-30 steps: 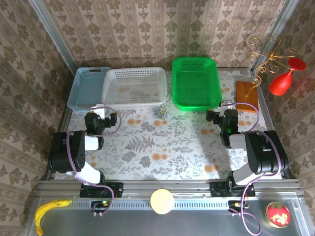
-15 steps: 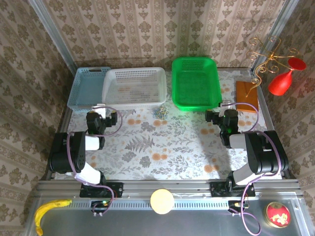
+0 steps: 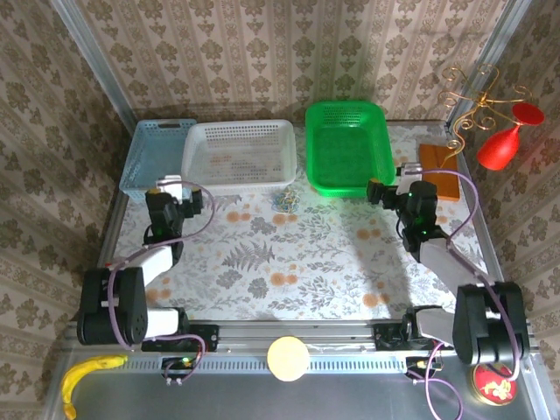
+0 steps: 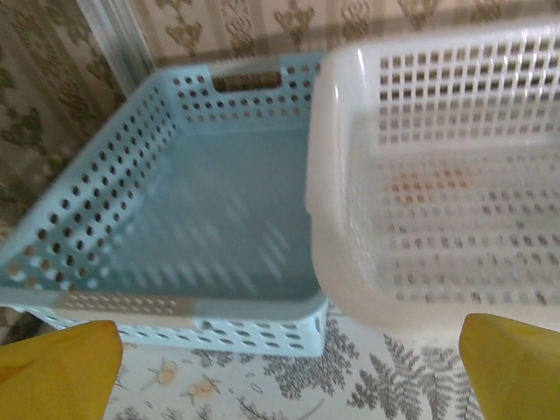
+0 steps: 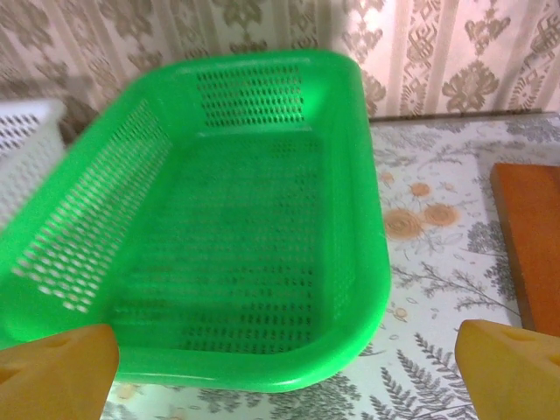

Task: Untangle the cables

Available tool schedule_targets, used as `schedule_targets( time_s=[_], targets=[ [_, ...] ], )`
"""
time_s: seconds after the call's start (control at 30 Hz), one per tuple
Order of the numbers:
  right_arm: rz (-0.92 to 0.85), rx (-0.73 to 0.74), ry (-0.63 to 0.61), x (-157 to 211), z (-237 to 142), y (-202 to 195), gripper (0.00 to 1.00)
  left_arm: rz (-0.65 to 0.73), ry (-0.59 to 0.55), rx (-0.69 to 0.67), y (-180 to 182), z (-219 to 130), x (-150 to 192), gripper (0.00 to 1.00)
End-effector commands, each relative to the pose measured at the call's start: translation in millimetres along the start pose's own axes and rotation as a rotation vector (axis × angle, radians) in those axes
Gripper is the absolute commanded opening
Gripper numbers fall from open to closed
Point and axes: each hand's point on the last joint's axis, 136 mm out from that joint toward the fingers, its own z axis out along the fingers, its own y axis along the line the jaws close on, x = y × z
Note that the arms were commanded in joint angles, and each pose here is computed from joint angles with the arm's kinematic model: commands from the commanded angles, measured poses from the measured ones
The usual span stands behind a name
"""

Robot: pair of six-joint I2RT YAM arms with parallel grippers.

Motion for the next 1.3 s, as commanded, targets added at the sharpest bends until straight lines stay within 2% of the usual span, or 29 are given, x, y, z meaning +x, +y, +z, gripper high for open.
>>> schedule_targets(
  time_s=[0.0, 0.1, 0.2, 0.27, 0.43, 0.6, 0.83, 1.0, 1.27],
  targets=[
    [0.182, -0.052, 0.066, 7, -14, 11, 1.0, -0.068, 0.028, -0.021, 4, -11, -17, 1.0],
    [0.482, -0.013, 0.096, 12, -27, 7, 1.0, -0.122, 0.035, -0.005, 2, -24, -30, 1.0],
    [0.521, -0.236, 0.143, 6, -36, 49, 1.0, -0.167, 0.036, 0.03, -6, -40, -44, 1.0],
    [0.506, -0.311, 0.189, 9, -41, 72, 1.0, -0.188, 0.043, 0.064, -14, -51, -51, 1.0],
    [0.379, -0.388, 0.312, 36, -58, 131, 1.0, -0.218, 0.103, 0.197, -49, -77, -65, 1.0],
    [0.286, -0.442, 0.42, 66, -60, 182, 0.94, -0.22, 0.23, 0.309, -88, -97, -53, 1.0],
    [0.12, -0.407, 0.541, 97, -25, 230, 0.78, -0.248, 0.322, 0.374, -120, -108, -26, 1.0],
    [0.038, -0.296, 0.542, 105, 4, 243, 0.75, -0.25, 0.347, 0.397, -133, -115, -19, 1.0],
    [-0.033, -0.153, 0.495, 115, 51, 250, 0.73, -0.303, 0.295, 0.418, -136, -117, -33, 1.0]
  ],
)
